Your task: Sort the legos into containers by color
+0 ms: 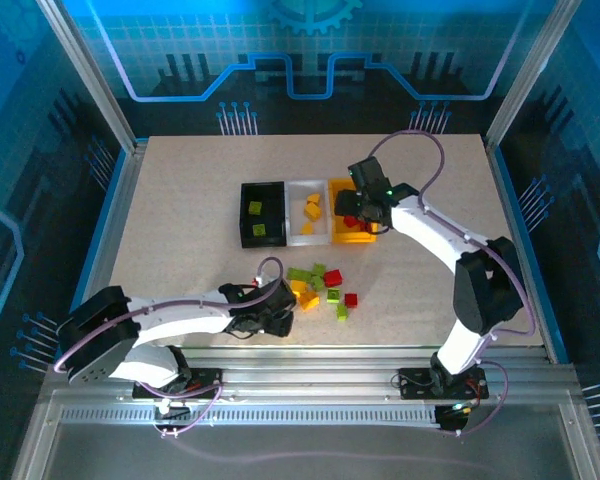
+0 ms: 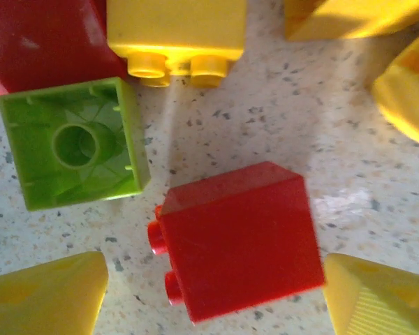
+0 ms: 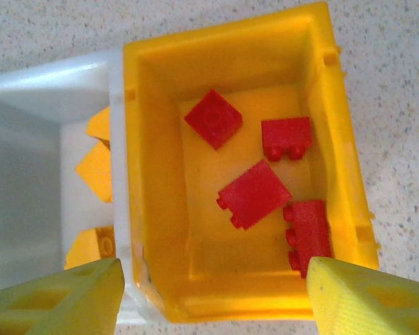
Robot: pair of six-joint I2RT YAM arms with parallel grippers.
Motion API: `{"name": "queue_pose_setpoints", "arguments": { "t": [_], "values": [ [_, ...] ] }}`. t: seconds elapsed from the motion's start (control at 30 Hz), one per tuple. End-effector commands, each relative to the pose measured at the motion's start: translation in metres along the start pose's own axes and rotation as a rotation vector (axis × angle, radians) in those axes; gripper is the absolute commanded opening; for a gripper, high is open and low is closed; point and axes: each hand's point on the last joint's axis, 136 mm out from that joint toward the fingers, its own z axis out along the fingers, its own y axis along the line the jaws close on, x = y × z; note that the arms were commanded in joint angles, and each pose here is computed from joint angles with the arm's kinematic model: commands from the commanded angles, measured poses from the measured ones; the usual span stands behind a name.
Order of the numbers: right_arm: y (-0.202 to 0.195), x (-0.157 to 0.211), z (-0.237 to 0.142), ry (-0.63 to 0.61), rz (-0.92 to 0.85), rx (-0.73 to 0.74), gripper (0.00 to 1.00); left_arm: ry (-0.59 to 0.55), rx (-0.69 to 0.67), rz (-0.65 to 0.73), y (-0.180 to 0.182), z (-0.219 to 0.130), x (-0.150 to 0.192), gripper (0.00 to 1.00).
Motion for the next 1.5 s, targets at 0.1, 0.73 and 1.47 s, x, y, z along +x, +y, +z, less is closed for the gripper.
{"name": "queue_pose_setpoints", "arguments": {
  "t": [0.1,0.73,1.47],
  "values": [
    [0.003,-0.002,-0.021,-0.053,0.014,-0.042,0.71,-0.107,0.027,-0.004,-0.013,0.001,-0.024,0.63],
    [-0.008,0.03,-0.028,-0.018,0.033,-0.048,0.71,-0.455,0.087,-0.242,0.032,-0.113,-0.15,0.39],
    [-0.037,0.087,-0.059,0.005,0.027,-0.038,0.71,-0.512,0.076,-0.333,0.035,-0.062,-0.3,0.37]
  ]
}}
